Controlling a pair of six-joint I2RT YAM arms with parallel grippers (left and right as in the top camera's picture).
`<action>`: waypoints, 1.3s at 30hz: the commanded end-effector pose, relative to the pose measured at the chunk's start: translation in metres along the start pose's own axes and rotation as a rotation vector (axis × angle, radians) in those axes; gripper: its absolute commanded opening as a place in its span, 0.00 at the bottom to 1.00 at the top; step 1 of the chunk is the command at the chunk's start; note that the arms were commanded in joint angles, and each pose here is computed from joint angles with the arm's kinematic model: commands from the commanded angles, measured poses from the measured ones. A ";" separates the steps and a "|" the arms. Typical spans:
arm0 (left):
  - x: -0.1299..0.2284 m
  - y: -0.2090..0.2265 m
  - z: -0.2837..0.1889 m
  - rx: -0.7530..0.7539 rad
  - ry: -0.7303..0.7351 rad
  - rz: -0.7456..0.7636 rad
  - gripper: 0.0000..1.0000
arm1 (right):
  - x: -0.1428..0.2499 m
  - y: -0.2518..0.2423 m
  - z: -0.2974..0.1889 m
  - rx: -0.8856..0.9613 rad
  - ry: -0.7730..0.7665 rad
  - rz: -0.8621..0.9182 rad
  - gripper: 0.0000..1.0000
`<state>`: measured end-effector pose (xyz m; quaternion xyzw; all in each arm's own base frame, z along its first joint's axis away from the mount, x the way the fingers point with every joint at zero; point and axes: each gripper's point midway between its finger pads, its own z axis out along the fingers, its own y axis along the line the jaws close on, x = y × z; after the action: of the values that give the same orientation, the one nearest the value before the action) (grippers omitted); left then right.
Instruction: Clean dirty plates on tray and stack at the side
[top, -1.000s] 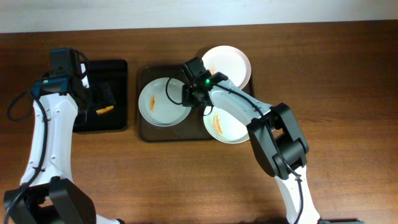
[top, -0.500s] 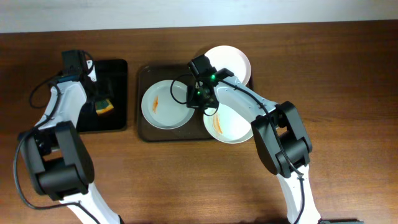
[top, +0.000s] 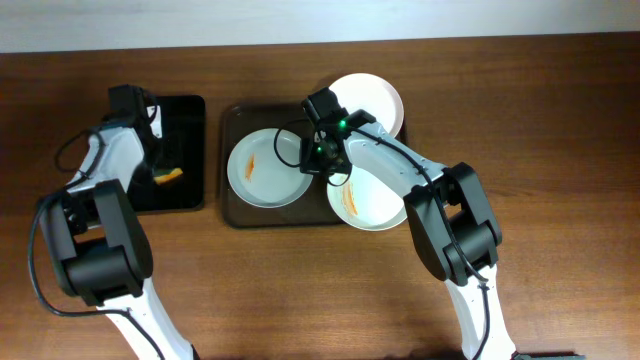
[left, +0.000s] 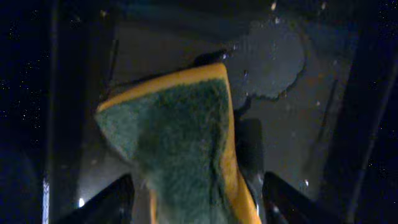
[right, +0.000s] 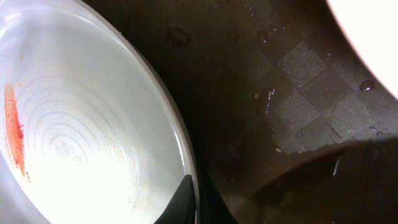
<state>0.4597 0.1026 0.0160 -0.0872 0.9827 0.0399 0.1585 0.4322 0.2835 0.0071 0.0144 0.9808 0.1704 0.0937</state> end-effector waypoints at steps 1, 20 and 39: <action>-0.033 0.007 -0.033 -0.021 -0.033 0.001 0.64 | -0.002 -0.019 0.005 0.079 -0.018 0.005 0.04; 0.006 0.011 -0.004 -0.033 0.122 -0.031 0.01 | 0.001 -0.020 0.005 0.054 0.011 0.019 0.05; -0.033 -0.047 -0.096 0.254 0.000 0.179 0.01 | 0.005 -0.012 -0.002 -0.117 0.102 -0.021 0.05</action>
<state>0.4645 0.0546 0.0991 0.0170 0.9876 -0.0641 0.1421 0.4324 0.2714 0.0103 -0.0039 0.9731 0.2227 0.0588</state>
